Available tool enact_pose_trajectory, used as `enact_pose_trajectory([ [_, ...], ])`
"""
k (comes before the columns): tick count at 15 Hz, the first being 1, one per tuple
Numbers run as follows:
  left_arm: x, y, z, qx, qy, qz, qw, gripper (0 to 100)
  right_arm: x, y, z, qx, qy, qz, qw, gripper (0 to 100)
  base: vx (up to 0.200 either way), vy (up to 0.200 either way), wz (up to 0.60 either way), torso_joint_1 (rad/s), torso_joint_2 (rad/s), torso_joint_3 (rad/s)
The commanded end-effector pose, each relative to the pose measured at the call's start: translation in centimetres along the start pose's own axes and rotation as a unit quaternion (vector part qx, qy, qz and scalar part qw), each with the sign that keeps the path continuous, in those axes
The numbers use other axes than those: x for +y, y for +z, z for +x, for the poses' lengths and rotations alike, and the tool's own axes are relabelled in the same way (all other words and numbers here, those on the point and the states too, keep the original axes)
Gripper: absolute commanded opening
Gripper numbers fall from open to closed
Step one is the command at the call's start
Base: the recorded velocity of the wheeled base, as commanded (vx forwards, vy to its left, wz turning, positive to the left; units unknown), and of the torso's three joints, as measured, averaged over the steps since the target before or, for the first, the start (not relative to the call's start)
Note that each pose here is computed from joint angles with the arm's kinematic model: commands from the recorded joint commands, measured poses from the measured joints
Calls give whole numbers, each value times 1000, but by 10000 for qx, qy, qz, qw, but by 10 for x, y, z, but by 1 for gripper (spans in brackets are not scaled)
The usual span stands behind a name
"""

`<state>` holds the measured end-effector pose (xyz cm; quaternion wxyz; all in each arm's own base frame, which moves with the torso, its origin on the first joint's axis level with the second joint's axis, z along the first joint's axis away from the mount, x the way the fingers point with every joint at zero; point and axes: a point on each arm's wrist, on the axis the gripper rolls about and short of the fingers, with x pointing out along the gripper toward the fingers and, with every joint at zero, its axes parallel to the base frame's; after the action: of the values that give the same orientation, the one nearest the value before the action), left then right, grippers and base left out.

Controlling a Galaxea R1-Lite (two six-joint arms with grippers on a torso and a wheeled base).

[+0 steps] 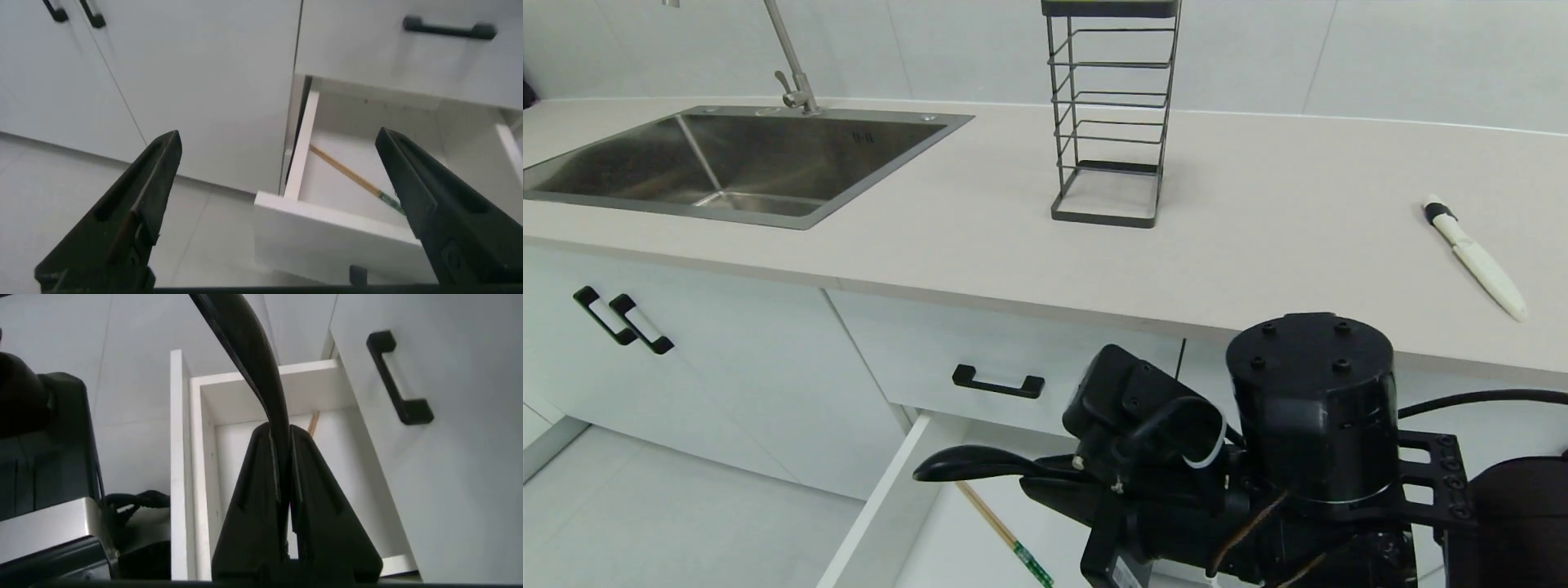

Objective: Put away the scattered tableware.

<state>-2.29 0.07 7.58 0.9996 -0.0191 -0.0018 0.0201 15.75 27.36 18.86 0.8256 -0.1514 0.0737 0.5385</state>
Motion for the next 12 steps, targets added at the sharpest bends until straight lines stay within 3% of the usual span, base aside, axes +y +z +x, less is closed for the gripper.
enact_pose_trajectory([
  [1, 0, 0, 0, -2, 6, -1, 10000, 100, 5, 2, -10, -99, 38, -28, 9999, 0, 0, 0, 0, -246, 359, 168],
  [4, 0, 0, 0, -2, 6, -1, 10000, 100, 5, 2, -20, -259, -60, 146, 9995, 0, 0, 0, 0, -227, 326, 121],
  [7, 0, 0, 0, -2, 6, -1, 10000, 100, -13, 4, -31, -254, -368, 229, 9987, 0, 0, 0, 0, -54, 147, 74],
  [12, 0, 0, 0, -1, -2, -1, 10000, 100, -4, 3, 23, -139, -292, 173, 9993, 0, 0, 0, 0, -1, 33, 27],
])
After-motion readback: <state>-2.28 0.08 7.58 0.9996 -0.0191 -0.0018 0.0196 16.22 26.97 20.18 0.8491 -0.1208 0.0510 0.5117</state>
